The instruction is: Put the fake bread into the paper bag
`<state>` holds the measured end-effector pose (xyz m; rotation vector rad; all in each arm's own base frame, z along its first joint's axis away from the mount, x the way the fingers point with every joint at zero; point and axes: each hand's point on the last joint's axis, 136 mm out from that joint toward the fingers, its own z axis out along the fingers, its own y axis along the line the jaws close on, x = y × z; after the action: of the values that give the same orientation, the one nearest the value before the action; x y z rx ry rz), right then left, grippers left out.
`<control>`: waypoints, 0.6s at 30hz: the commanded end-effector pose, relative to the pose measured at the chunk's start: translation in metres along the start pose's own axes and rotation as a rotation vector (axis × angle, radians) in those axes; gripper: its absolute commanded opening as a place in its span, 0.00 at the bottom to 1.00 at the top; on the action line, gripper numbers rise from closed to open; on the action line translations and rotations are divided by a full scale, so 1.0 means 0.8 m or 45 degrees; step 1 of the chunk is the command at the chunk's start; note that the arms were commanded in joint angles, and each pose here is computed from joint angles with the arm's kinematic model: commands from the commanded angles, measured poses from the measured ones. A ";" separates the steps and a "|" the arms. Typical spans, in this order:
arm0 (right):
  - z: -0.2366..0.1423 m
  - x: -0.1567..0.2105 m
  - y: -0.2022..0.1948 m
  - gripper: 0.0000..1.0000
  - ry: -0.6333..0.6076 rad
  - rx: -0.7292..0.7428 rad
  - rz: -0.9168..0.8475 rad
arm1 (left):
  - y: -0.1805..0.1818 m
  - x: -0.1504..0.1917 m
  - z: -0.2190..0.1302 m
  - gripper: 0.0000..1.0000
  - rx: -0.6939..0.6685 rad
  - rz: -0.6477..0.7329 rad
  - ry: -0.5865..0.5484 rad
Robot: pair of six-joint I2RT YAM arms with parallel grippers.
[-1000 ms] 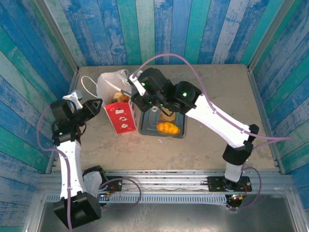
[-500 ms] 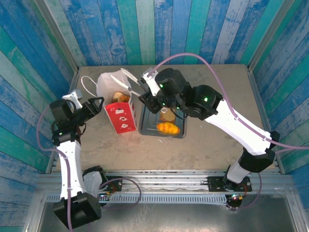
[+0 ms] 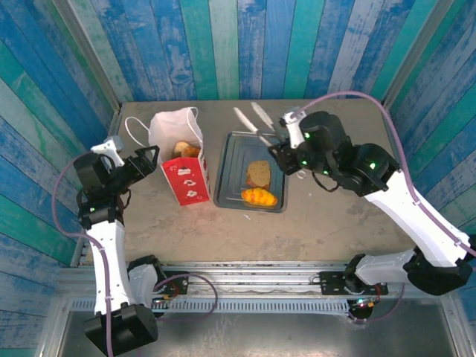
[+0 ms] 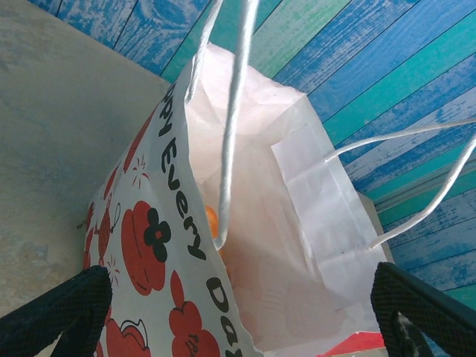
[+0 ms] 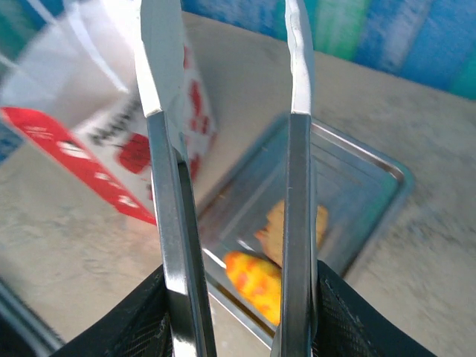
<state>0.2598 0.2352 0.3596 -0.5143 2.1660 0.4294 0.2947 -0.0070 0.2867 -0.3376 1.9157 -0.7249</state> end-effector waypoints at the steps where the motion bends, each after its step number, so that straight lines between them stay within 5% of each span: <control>1: 0.021 0.053 -0.035 0.47 0.158 0.052 0.094 | -0.004 -0.003 -0.004 0.94 0.002 0.038 -0.024; 7: 0.061 0.135 -0.075 0.47 0.408 0.111 0.202 | -0.002 0.003 -0.005 0.99 -0.002 0.043 -0.022; 18: 0.125 0.212 -0.105 0.46 0.724 -0.013 0.374 | 0.004 0.015 -0.004 0.95 -0.004 0.049 -0.002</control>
<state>0.2745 0.1630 0.1639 -0.3000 2.7802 0.3926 0.2899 -0.0079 0.2755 -0.3347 1.9276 -0.7136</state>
